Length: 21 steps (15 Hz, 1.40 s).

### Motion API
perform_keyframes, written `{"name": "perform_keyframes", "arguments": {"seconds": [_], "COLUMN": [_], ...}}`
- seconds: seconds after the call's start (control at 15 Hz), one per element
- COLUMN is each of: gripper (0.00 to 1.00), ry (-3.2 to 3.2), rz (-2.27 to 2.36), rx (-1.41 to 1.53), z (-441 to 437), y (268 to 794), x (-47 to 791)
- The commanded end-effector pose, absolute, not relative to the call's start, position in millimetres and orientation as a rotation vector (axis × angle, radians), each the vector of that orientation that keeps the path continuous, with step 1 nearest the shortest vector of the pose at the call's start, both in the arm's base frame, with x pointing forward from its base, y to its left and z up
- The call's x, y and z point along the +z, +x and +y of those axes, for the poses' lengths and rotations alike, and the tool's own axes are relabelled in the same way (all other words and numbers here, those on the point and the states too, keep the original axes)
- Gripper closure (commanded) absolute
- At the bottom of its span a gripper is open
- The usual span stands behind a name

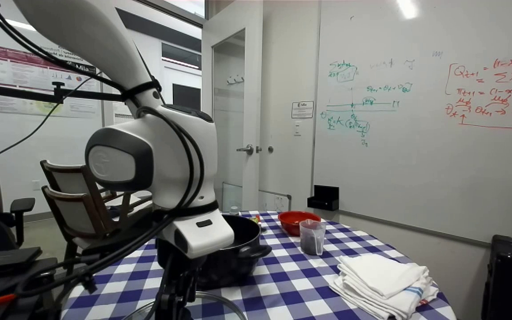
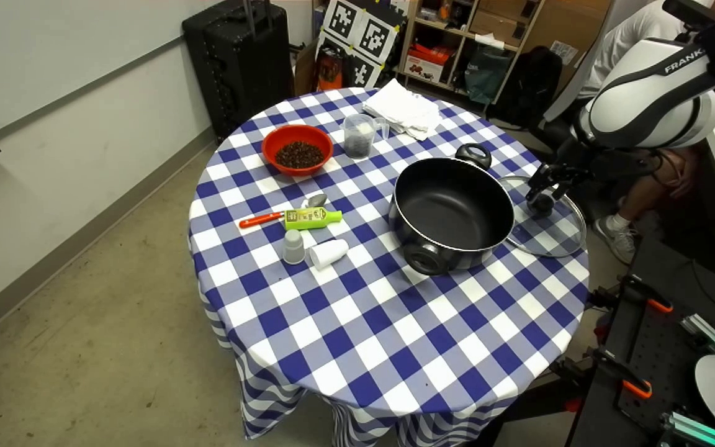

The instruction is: Pick up the lid from the table and put it on the pot

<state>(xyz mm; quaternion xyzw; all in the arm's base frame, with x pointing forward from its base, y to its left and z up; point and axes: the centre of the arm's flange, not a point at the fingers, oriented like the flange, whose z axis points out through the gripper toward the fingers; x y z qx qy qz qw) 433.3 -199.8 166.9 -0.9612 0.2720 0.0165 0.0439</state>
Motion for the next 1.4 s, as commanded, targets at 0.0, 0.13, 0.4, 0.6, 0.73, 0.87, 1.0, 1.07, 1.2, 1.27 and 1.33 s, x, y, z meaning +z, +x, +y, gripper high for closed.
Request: {"name": "perform_keyframes", "arguments": {"seconds": [0.0, 0.13, 0.4, 0.6, 0.73, 0.87, 1.0, 1.07, 1.2, 1.27, 1.33], "gripper": [0.4, 0.56, 0.77, 0.77, 0.77, 0.77, 0.77, 0.77, 0.77, 0.77, 0.77], "ry": [-2.947, -2.948, -2.946, -2.945, -2.946, -2.951, -2.955, -2.956, -2.957, -2.957, -2.957], "rz": [0.766, 0.755, 0.748, 0.751, 0.752, 0.753, 0.753, 0.75, 0.74, 0.736, 0.733], "rx": [0.056, 0.055, 0.057, 0.058, 0.056, 0.055, 0.056, 0.058, 0.061, 0.062, 0.063], "z": [-200.5, -198.9, -199.9, -199.5, -199.6, -200.0, -200.0, -199.7, -198.7, -198.5, -198.4], "y": [444.7, 446.6, 445.1, 444.1, 443.7, 443.1, 442.7, 442.8, 442.9, 443.0, 443.1], "x": [164.0, 164.0, 165.2, 165.5, 167.0, 171.2, 173.4, 173.5, 173.2, 173.2, 173.5]}}
